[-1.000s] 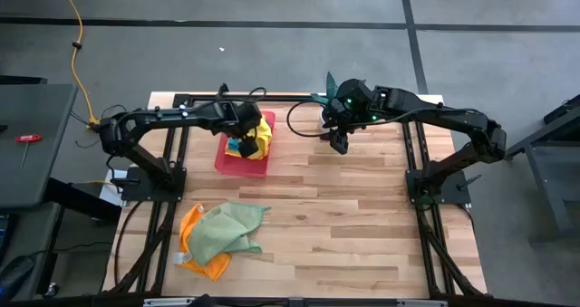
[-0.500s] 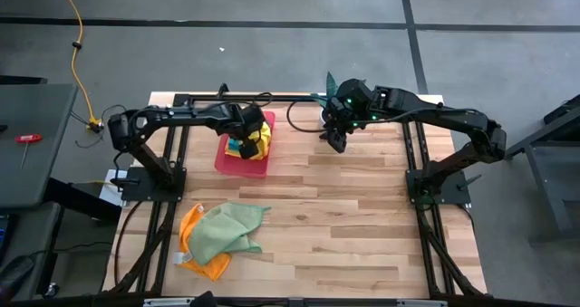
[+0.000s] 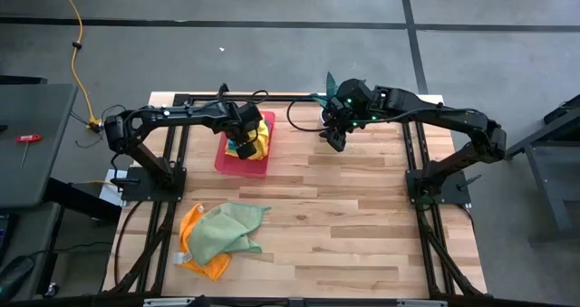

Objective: Fold microfiber towels
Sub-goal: Put the folded yellow microfiber towel into the pink bin

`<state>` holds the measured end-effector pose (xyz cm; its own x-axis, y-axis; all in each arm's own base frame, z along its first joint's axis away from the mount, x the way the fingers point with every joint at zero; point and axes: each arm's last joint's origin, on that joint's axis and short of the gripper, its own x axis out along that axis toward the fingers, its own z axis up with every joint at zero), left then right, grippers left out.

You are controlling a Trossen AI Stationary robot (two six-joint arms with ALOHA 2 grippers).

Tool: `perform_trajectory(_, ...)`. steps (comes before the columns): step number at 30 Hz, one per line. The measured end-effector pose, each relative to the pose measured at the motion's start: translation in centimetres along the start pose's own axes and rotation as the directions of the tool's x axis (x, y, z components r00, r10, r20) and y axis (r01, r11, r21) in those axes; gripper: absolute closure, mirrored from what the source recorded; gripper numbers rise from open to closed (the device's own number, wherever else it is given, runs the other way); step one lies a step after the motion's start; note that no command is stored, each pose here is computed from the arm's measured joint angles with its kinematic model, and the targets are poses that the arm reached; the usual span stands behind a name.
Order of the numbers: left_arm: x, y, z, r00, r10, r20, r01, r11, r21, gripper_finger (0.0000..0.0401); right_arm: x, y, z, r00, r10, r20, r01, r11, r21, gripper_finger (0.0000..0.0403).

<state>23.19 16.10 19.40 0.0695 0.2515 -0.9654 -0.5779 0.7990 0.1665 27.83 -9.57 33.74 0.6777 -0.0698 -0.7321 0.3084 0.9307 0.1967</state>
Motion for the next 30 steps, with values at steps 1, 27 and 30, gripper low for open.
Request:
perform_trajectory(1,0.0,-0.1,-0.1,1.000,-0.011,-0.007,0.011,1.000,-0.020,0.0386,0.0,0.0,0.0,1.000,0.000,0.000,0.000,1.000,-0.001,0.0206)
perform_trajectory(27,-5.2,-4.1,-1.9,0.950,-0.298,0.091,0.307,0.847,-0.433,0.0388,0.0,0.0,0.0,1.000,0.000,0.000,0.000,0.995,-0.096,0.0206)
perform_trajectory(30,-5.3,-4.8,-2.0,0.958,-0.270,0.095,0.284,0.858,-0.428,0.0379,0.0,0.0,0.0,1.000,0.001,0.000,-0.001,0.993,-0.116,0.0206)
